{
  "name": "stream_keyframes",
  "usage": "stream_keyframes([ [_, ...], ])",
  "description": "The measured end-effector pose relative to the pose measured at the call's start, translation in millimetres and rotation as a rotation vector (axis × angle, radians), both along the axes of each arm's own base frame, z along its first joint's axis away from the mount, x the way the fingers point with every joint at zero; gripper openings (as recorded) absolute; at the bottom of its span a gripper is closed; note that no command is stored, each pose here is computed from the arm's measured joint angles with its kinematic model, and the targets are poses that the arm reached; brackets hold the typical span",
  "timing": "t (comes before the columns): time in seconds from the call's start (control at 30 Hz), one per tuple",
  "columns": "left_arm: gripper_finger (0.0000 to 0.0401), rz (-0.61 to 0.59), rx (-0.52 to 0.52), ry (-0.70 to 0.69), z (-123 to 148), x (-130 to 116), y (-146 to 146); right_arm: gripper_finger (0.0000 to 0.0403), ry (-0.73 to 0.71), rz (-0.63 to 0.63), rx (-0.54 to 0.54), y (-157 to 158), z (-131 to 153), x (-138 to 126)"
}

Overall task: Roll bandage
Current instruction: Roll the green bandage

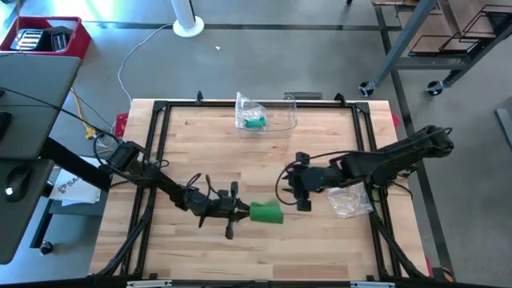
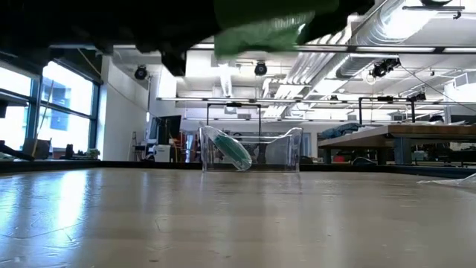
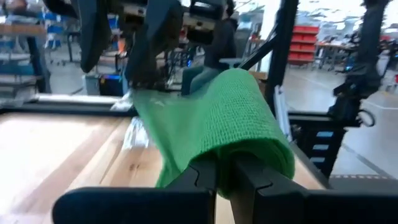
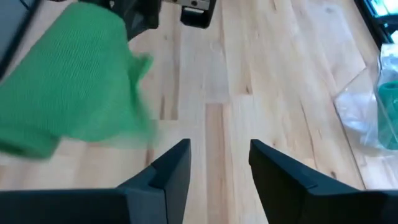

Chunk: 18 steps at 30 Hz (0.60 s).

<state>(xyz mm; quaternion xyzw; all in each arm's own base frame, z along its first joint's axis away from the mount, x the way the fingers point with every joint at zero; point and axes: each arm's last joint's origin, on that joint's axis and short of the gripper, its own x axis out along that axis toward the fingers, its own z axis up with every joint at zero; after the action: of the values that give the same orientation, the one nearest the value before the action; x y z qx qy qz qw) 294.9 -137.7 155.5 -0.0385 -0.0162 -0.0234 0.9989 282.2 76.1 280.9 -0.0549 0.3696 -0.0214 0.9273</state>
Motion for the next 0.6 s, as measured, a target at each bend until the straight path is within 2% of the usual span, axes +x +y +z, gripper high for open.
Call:
stream_keyframes([
  [0.17,0.001,-0.018,0.031,-0.058,18,-6,-5,0.0156,-0.028,0.025,0.009,8,9,-10],
  [0.3,0.001,-0.027,0.035,-0.09,29,-11,-8,0.0156,-0.068,0.112,-0.053,27,12,-15],
  [0.4,0.001,-0.031,0.045,-0.101,33,-14,-11,0.0156,-0.15,0.197,-0.093,47,18,-18],
  [0.6,0.001,0.0,0.058,-0.116,38,-17,-13,0.0156,-0.339,0.22,-0.142,83,29,-23],
])
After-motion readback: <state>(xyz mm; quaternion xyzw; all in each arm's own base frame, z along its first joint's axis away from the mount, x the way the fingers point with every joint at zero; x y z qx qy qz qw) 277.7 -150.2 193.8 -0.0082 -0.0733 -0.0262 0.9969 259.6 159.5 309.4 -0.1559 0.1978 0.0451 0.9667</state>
